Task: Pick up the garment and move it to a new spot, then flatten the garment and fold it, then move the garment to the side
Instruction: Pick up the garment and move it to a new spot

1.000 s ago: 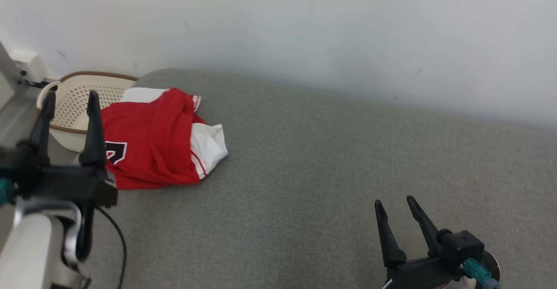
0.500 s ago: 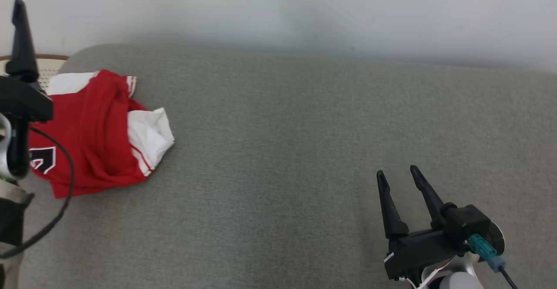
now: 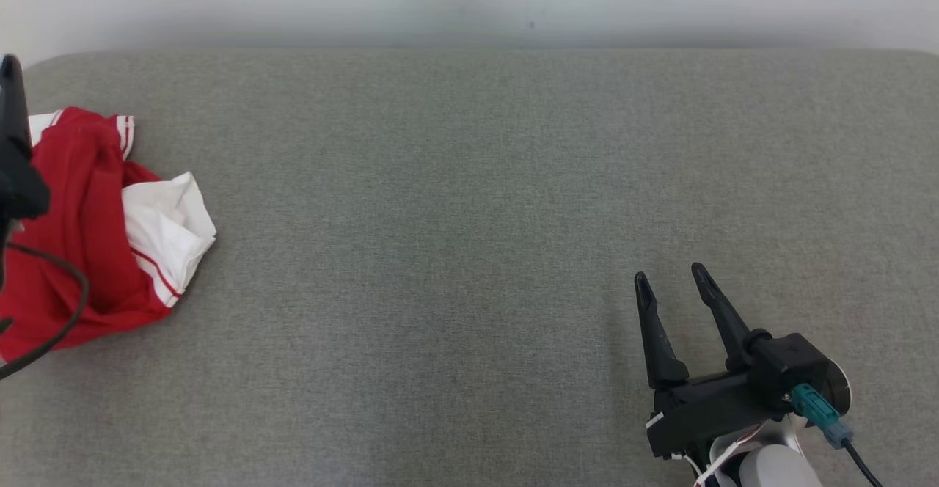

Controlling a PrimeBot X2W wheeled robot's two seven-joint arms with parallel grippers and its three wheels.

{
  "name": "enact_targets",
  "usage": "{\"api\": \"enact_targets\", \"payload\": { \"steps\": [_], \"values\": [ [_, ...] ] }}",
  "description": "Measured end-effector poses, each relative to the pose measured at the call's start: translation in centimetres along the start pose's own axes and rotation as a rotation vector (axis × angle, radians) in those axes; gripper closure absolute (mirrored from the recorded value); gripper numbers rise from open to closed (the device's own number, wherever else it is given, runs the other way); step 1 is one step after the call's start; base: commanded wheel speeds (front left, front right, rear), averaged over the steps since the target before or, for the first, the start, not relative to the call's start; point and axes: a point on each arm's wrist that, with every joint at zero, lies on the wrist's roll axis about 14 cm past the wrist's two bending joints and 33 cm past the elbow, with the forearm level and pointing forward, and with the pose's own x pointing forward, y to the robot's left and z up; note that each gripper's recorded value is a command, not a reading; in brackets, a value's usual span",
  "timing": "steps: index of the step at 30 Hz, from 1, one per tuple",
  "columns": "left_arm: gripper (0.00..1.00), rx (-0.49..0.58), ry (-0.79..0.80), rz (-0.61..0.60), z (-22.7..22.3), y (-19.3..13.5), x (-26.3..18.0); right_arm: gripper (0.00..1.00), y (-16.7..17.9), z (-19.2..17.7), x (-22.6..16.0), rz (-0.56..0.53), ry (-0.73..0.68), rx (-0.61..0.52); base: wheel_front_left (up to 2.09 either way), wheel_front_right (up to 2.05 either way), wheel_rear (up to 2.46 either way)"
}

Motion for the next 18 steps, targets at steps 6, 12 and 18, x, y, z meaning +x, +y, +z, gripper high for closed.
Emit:
{"api": "enact_targets", "payload": {
  "steps": [6,12,18],
  "values": [
    [0.00,-0.012,0.276,0.005,-8.1,0.3,0.1,0.00,-1.3,-0.5,-0.2,-0.037,0.010,-0.001,0.00,0.00,0.00],
    [0.00,-0.007,0.425,0.000,-12.5,0.4,-0.6,0.00,-1.8,-0.9,-0.3,-0.050,0.020,0.000,0.00,0.00,0.00],
    [0.00,0.004,0.596,0.002,-16.9,0.7,-1.9,0.00,-2.6,-1.1,-0.3,-0.071,0.026,-0.006,0.00,0.00,0.00]
  ]
}}
